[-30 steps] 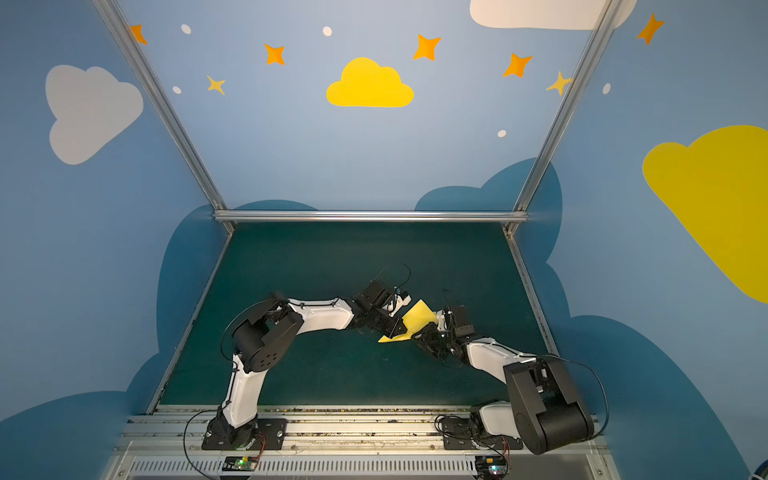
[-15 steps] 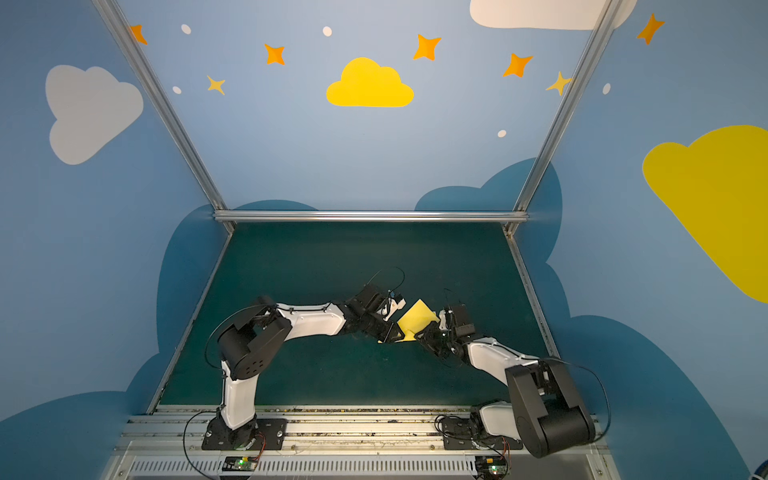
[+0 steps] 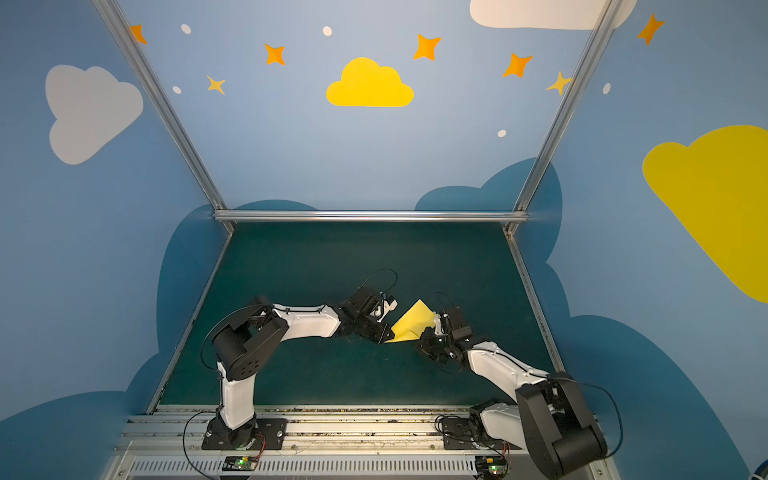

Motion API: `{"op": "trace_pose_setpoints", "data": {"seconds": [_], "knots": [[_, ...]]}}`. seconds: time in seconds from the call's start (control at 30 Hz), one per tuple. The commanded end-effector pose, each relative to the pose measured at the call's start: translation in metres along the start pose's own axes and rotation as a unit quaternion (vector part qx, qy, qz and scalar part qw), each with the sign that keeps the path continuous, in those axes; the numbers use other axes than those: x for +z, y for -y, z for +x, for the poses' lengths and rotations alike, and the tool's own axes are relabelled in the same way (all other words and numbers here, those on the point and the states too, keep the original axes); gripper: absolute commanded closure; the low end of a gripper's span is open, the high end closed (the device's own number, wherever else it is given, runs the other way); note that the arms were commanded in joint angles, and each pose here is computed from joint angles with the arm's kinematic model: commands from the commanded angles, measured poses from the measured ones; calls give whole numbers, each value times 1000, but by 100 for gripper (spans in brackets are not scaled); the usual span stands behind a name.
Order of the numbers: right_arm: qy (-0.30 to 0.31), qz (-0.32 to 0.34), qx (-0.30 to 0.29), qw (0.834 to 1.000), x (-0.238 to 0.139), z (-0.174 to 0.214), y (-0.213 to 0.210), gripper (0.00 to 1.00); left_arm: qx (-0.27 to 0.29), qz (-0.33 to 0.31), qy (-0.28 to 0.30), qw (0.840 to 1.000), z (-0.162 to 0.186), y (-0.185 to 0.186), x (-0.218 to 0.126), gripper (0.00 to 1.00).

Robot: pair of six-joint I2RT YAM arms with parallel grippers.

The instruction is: Fold a paper plane with a square sheet of paper (fold left side to right side)

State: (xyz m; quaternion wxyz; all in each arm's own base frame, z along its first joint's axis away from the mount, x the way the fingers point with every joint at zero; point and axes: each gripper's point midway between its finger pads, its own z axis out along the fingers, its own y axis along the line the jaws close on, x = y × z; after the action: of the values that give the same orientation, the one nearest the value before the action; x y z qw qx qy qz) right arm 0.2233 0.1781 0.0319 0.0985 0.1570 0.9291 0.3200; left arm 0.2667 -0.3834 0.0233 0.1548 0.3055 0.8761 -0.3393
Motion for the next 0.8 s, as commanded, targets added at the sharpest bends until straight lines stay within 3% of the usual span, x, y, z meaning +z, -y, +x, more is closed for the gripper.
{"op": "trace_pose_setpoints", "data": {"seconds": [0.0, 0.3, 0.47, 0.77], "knots": [[10, -16, -29, 999, 8, -13, -25, 97, -12, -16, -19, 1000, 16, -14, 8, 95], [-11, -13, -51, 999, 47, -23, -52, 97, -10, -17, -26, 999, 21, -15, 8, 95], [-23, 13, -40, 999, 58, -15, -34, 100, -10, -19, -27, 999, 22, -17, 8, 96], [-18, 55, -7, 998, 45, 6, 23, 100, -14, -18, -33, 999, 26, -20, 10, 97]]}}
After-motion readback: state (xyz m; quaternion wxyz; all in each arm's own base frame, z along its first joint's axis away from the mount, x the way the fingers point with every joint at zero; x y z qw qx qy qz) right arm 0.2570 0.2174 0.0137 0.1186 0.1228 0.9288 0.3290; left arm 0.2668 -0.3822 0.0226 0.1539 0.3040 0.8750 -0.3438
